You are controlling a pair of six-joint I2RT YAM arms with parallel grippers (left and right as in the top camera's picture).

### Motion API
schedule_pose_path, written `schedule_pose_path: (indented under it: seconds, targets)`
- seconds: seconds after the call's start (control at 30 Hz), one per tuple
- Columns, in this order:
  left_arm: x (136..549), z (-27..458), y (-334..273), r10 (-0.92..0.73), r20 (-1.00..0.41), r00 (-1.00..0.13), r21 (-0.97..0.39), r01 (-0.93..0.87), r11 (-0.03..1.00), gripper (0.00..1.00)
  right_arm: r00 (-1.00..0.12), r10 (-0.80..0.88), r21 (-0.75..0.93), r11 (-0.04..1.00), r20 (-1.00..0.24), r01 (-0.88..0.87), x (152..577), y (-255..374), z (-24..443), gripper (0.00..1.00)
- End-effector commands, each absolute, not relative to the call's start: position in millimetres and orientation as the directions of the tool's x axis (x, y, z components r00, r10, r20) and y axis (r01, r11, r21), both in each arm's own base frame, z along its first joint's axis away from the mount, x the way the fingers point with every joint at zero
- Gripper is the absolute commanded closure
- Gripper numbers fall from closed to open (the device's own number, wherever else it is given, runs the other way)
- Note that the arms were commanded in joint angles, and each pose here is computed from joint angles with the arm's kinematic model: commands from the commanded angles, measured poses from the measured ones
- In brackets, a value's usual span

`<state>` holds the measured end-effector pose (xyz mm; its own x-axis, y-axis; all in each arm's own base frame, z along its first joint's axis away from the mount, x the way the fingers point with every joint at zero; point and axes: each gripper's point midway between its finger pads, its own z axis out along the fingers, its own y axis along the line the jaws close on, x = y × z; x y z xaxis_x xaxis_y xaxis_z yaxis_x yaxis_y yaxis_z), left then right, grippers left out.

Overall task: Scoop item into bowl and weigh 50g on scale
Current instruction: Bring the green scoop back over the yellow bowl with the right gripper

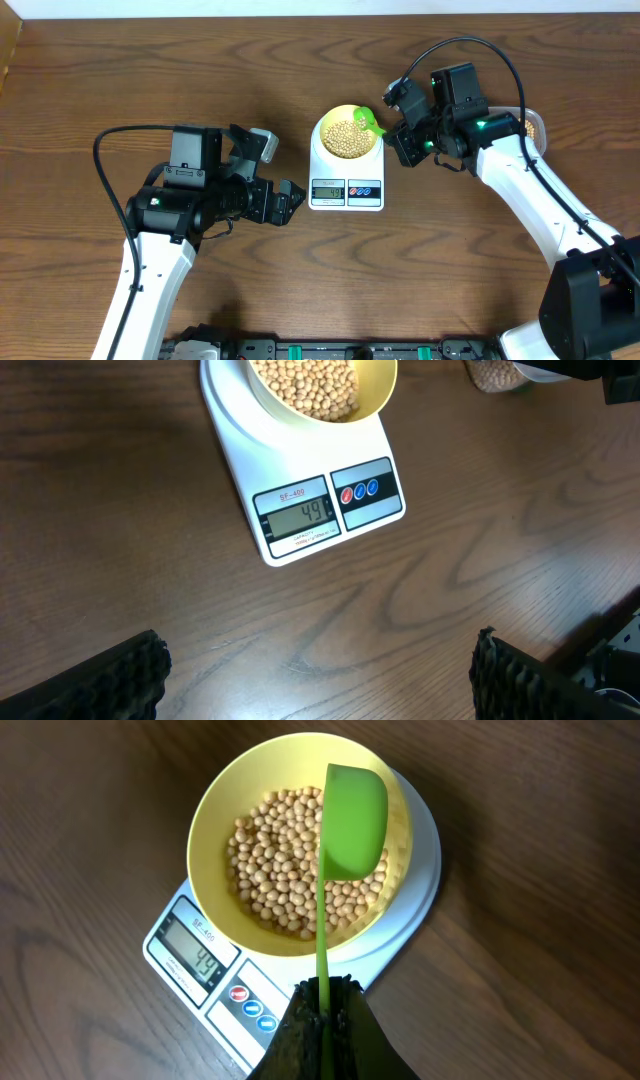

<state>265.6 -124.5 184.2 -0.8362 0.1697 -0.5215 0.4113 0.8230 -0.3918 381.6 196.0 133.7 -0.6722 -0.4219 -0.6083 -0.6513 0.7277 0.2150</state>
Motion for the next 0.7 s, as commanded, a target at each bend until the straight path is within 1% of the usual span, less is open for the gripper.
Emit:
schedule_pose_path:
  seconds: [0.0,0.1,0.3,0.67]
  targets:
    - [264.4,185.8,-127.3,0.185,-0.529,-0.828,-0.395,0.433,0.81,0.02,-0.638,-0.444,0.207,0.695,-0.629,-0.688,376.0,204.7,142.4,0.99]
    - [264.4,185.8,-127.3,0.185,-0.529,-0.828,-0.395,0.433,0.81,0.02,-0.639,-0.453,0.163,0.723,-0.622,-0.672,381.3,197.2,139.6,0.99]
    - [264.4,185.8,-127.3,0.185,-0.529,-0.828,-0.395,0.433,0.81,0.02,-0.637,-0.437,0.215,0.692,-0.635,-0.689,376.4,207.0,144.0,0.99]
    - [264.4,185.8,-127.3,0.185,-0.529,-0.828,-0.395,0.433,0.81,0.02,-0.636,-0.436,0.22,0.687,-0.637,-0.692,375.7,208.1,144.6,0.99]
